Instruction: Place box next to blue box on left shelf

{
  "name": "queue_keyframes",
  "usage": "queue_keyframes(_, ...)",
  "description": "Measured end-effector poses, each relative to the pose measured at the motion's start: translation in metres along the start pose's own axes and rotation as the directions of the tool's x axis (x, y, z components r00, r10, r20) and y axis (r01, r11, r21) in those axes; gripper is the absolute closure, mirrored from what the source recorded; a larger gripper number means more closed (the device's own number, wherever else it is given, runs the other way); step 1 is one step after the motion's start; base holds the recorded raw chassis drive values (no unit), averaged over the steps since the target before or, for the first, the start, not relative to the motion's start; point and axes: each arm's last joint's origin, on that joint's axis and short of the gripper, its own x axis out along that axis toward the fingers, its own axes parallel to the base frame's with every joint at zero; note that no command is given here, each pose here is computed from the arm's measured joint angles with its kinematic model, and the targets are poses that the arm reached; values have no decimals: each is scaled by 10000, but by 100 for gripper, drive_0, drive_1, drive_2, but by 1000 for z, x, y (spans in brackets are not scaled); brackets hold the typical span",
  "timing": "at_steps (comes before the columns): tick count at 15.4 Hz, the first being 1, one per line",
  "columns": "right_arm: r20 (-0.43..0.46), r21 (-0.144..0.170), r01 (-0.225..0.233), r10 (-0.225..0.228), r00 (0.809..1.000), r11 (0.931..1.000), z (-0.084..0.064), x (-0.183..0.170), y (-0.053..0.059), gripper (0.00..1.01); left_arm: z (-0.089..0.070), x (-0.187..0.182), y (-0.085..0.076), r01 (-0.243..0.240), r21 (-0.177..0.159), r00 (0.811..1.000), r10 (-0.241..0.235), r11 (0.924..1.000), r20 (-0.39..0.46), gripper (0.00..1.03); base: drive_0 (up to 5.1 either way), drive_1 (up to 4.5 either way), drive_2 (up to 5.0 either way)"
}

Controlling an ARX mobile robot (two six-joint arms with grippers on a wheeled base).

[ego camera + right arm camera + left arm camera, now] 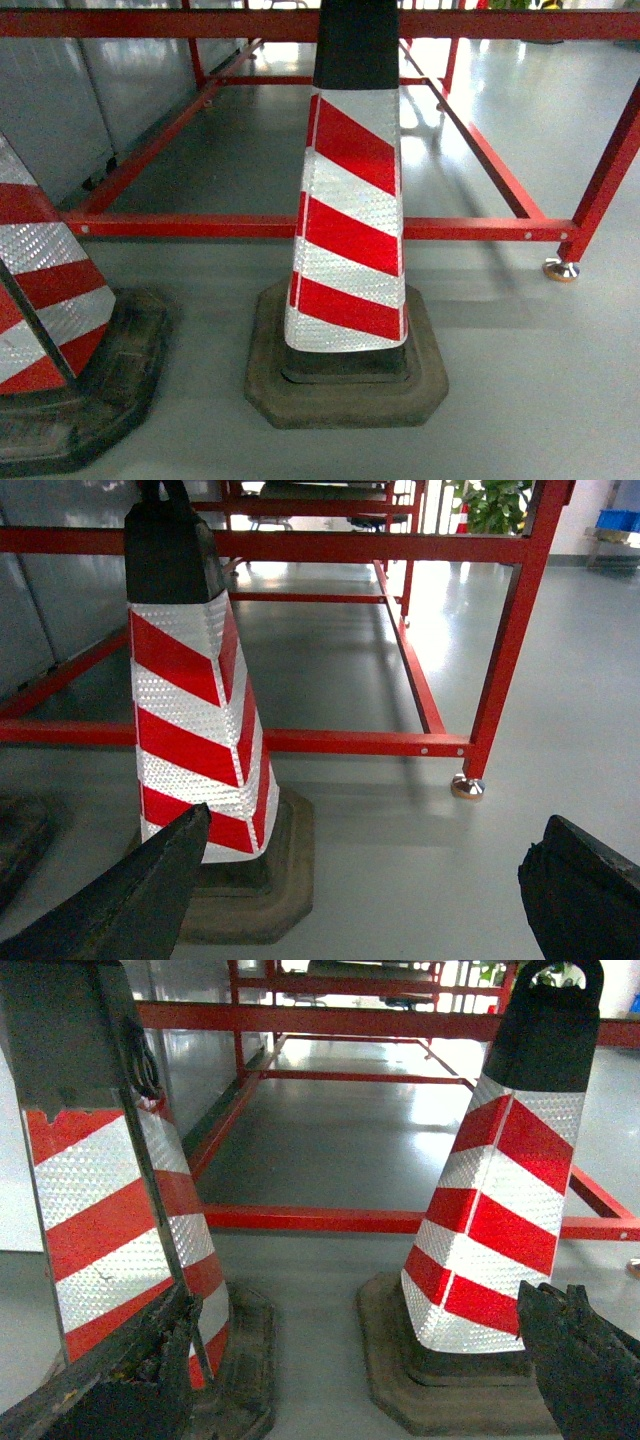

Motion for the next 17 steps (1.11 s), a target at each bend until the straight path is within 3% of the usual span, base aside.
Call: queue_keyframes(17, -11, 0, 0, 0, 10000, 10000, 0, 0, 0, 3, 0, 0, 0, 4, 0, 10000, -4, 10000, -8, 5, 0, 0, 0)
